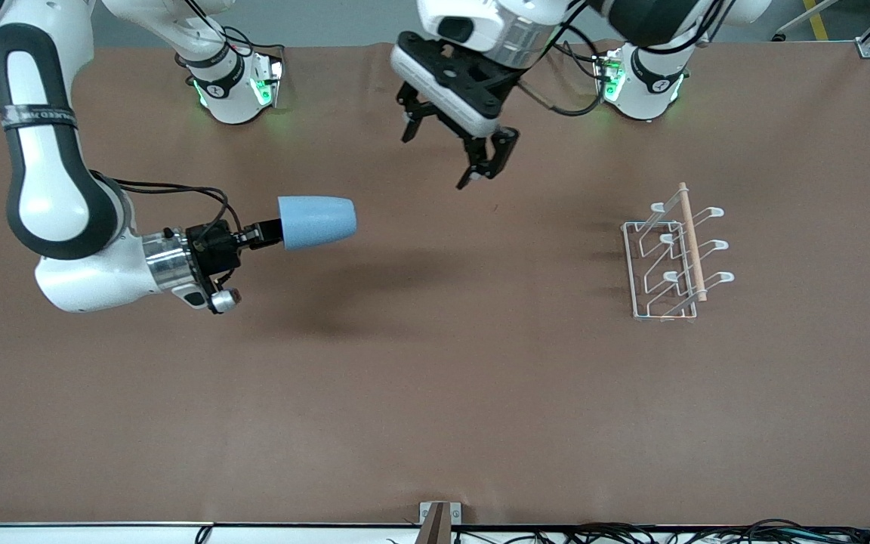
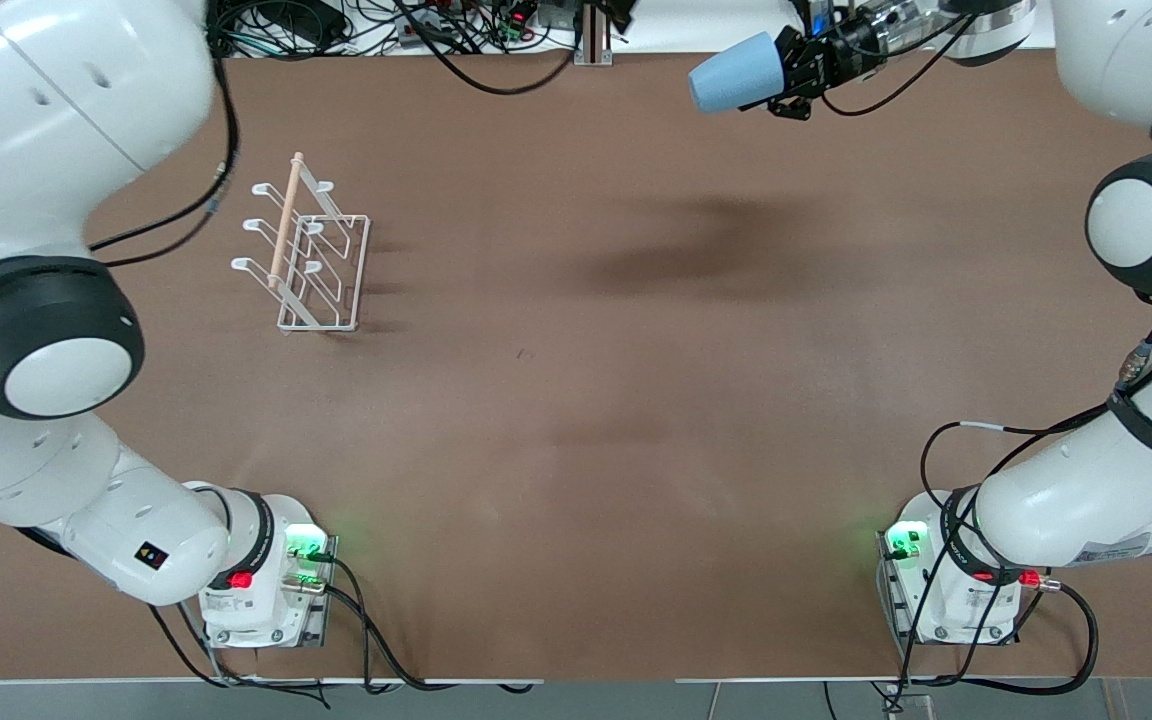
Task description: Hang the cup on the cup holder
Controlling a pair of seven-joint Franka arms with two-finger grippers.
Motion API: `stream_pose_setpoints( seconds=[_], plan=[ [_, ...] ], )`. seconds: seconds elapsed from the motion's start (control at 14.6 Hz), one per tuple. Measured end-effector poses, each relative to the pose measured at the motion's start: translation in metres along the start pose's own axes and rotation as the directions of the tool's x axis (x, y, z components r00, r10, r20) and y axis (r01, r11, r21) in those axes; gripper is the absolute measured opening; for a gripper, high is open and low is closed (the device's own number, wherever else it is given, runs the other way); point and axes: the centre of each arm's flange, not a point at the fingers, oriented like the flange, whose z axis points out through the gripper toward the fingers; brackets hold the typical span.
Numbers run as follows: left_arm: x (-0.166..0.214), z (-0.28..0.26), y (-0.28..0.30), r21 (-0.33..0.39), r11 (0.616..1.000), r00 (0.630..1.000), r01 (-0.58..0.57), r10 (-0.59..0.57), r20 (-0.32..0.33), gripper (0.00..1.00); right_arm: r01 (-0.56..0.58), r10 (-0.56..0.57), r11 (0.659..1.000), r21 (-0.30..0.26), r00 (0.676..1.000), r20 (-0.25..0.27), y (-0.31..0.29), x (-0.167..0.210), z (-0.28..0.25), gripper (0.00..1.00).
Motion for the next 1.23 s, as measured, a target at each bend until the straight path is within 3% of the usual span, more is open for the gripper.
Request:
stream_pose_setpoints(
  seconds=[0.55,1.23],
  plan=[
    [0.003,0.100,0.050,-0.066,0.996,0.998,-0.062,0.060,-0.034,1.00,-0.006,0.005,1.000,0.024,0.999,0.042,0.000,0.006,0.030,0.05],
    [0.003,0.149,0.059,-0.029,0.959,0.960,-0.282,0.281,-0.015,1.00,-0.013,0.011,1.000,0.025,0.998,0.054,0.003,0.008,0.037,0.05]
  ],
)
